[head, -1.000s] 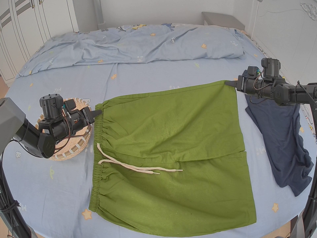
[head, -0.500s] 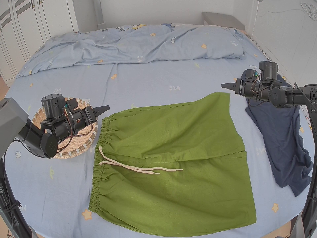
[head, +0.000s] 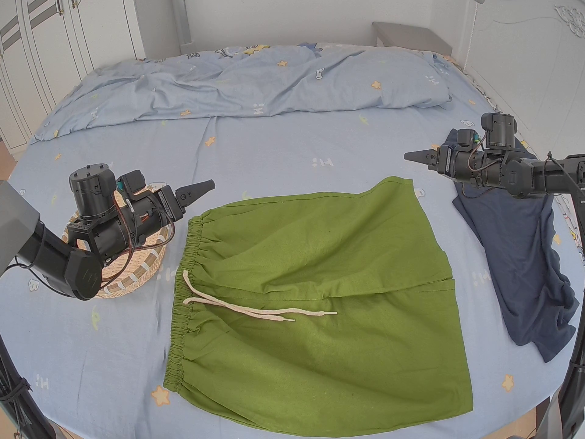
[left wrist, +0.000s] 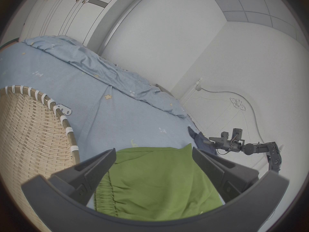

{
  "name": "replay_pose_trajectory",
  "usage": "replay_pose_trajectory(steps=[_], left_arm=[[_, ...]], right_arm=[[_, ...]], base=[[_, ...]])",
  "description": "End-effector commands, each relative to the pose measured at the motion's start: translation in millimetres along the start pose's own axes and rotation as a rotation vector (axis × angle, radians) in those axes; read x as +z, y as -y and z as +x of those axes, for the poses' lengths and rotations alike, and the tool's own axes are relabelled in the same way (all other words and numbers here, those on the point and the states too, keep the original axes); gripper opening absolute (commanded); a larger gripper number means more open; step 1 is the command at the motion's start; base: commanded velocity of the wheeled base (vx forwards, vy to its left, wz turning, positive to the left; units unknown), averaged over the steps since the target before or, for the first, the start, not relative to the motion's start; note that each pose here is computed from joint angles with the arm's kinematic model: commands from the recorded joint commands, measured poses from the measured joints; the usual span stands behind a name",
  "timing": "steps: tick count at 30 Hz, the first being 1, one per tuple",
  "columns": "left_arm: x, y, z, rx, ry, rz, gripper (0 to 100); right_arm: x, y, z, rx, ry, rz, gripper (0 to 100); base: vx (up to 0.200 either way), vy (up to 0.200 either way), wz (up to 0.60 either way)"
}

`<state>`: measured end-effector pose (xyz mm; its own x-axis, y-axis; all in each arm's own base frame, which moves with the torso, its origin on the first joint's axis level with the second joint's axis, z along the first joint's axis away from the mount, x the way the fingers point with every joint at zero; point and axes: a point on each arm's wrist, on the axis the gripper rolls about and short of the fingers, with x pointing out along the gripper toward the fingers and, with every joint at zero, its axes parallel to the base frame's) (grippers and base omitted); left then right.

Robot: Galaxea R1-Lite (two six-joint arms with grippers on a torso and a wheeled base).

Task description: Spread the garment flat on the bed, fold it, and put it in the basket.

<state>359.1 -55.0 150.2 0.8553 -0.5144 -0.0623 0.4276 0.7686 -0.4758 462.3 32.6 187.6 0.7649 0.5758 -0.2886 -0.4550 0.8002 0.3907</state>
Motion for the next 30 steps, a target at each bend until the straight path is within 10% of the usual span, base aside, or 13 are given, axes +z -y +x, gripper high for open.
replay_pose_trajectory(steps=[1,8,16,30], left_arm=[[7,26,-29,-0.017,-0.011,-0.068,100],[-53,10,-73,0.120,-0.191,-0.361,100],[-119,9,-146,0.201,-0.358,-0.467,100],[-125,22,-176,0.171,-0.477,-0.555,100]], right_arm=[[2,-26,-55,-0.026,-0.022,0.052,100],[-68,-50,-119,-0.062,-0.177,0.162,100],[-139,-80,-172,-0.008,-0.303,0.230,100],[-164,-89,-183,0.007,-0.340,0.238,100]], base=[[0.000,0.000,0.00],[0.000,0.000,0.00],[0.000,0.000,0.00],[0.000,0.000,0.00]])
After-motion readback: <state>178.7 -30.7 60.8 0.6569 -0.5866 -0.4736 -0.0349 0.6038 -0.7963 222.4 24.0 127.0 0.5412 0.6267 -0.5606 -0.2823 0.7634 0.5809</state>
